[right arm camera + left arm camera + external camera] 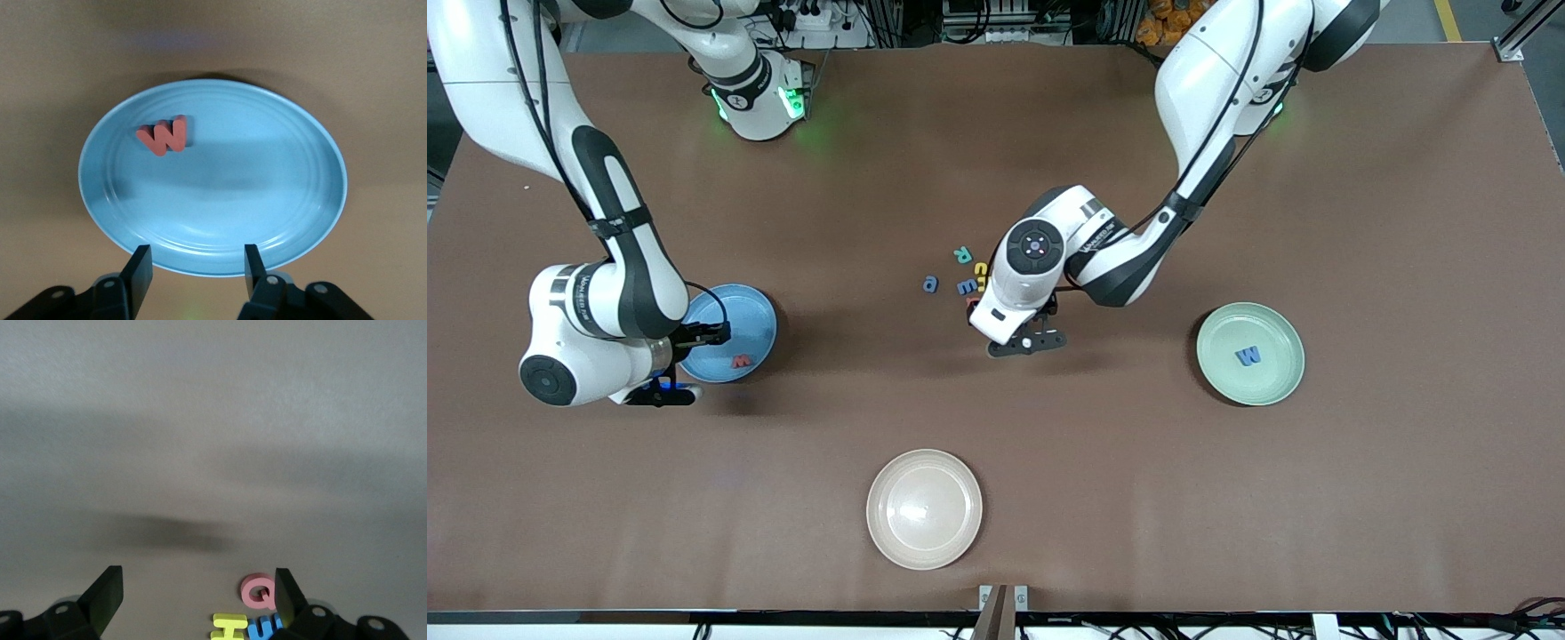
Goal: Sort upper and lower case letters into plates
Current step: 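Release the w on the blue plate while the left gripper lowers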
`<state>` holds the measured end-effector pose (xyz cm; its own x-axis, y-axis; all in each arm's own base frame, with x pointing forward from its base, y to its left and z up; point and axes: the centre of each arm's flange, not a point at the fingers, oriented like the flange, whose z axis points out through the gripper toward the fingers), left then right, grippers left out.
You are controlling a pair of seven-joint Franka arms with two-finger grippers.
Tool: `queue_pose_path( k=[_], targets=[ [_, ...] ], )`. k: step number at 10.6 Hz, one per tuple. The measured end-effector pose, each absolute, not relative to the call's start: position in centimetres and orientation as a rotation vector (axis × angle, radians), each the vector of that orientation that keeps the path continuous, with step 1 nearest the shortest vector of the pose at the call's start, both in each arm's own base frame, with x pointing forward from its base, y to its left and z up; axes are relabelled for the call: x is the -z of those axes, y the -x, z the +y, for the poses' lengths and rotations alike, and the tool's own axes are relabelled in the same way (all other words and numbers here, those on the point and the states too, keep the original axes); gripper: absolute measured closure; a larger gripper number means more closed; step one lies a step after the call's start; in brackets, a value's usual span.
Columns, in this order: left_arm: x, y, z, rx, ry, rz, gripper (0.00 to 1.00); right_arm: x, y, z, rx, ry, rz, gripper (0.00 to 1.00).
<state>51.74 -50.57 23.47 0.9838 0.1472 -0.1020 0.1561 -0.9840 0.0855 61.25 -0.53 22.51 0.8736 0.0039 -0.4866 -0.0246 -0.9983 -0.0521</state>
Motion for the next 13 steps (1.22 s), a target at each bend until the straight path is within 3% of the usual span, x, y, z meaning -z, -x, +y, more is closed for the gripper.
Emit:
queue_pose_path(
  k=[8,13],
  targets=[
    [-18.1,-47.2,-55.6,0.109,-3.119,0.173,0.0,-22.7,-61.2,2.5,-0.767,2.881,0.134,0.35],
    [-17.3,-48.5,-55.7,0.077,-3.115,0.137,0.0,-22.7,-61.0,6.4,-0.794,2.893,0.227,0.33]
  ],
)
